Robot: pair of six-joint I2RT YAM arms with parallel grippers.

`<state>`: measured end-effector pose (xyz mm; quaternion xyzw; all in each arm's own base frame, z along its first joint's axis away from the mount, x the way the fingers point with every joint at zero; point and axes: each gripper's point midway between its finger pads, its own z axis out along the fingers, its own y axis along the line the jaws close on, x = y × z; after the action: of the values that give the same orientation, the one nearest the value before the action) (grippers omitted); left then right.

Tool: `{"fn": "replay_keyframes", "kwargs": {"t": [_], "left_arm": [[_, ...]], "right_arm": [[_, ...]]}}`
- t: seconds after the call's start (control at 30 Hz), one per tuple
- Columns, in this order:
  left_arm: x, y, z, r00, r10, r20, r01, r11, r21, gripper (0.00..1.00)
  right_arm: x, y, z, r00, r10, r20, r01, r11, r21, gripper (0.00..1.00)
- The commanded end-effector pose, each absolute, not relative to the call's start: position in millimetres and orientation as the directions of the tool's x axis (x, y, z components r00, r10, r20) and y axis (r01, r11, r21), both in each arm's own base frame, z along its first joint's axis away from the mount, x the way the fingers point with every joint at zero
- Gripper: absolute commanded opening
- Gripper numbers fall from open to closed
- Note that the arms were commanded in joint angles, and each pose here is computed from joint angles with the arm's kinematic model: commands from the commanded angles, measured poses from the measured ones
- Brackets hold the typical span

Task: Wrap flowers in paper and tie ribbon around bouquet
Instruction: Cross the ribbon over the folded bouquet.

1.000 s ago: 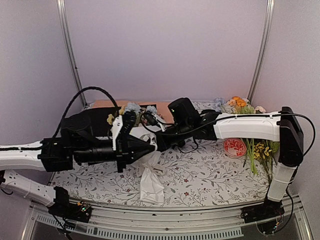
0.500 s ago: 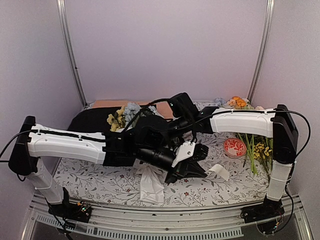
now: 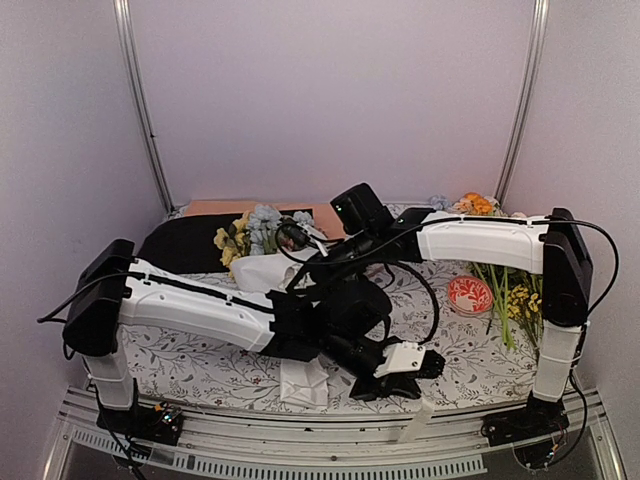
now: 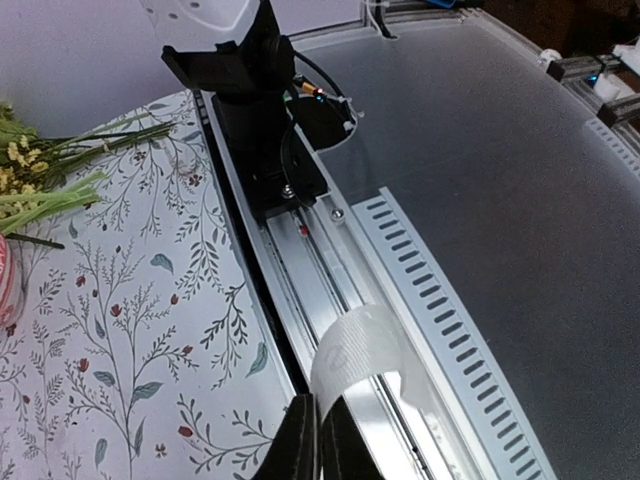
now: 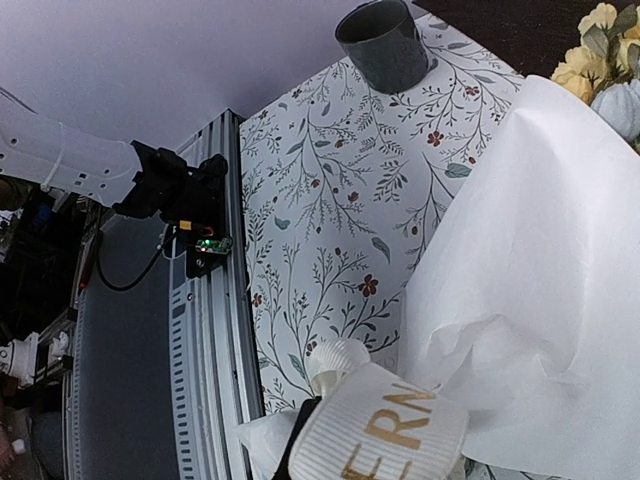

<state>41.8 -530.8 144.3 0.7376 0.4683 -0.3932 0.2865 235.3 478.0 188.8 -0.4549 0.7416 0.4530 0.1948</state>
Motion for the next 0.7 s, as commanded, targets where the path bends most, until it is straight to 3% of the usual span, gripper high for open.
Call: {"fn": "replay_keyframes", "kwargs": {"t": [0.0,0.03,0.1,0.2,0.3,0.43,0.53,0.67], "left_arm": [[68.5,-540.2,128.2,0.261,0.532,-0.805,0.956,-0.257,0.14,0.48],[74.1,-538.8,132.7,0.263,0.525,-0.809,0.96,-0.224,0.167,0.6],[85.6,-533.8,149.3,0.278,0.484,-0.83,0.961,-0.151,0.233,0.66],[103.3,-520.8,165.1,0.271,0.471,-0.839,0.957,-0.043,0.285,0.83],[103.1,-511.2,172.4,0.263,0.484,-0.834,0.959,-0.038,0.281,0.88],[86.5,-490.9,195.8,0.213,0.43,-0.877,0.976,-0.055,0.209,0.82],[78.8,-458.1,235.9,0.181,0.272,-0.945,0.983,-0.017,0.183,0.77],[95.1,-391.0,296.8,0.111,-0.001,-0.994,0.982,0.151,0.11,0.56]], "right_arm": [[239.0,476.8,185.5,-0.493,-0.516,-0.7,-0.862,0.178,0.475,0.0],[239.5,475.9,183.7,-0.495,-0.52,-0.696,-0.861,0.183,0.475,0.0],[239.2,475.6,182.4,-0.491,-0.525,-0.695,-0.863,0.184,0.471,0.0],[239.2,476.2,183.9,-0.488,-0.525,-0.698,-0.864,0.18,0.47,0.0],[239.1,477.5,184.2,-0.488,-0.525,-0.698,-0.864,0.174,0.473,0.0],[238.6,477.7,182.2,-0.495,-0.526,-0.691,-0.859,0.174,0.482,0.0],[237.6,477.3,180.8,-0.504,-0.526,-0.685,-0.852,0.175,0.493,0.0],[237.6,478.6,180.0,-0.537,-0.515,-0.668,-0.832,0.193,0.521,0.0]]}}
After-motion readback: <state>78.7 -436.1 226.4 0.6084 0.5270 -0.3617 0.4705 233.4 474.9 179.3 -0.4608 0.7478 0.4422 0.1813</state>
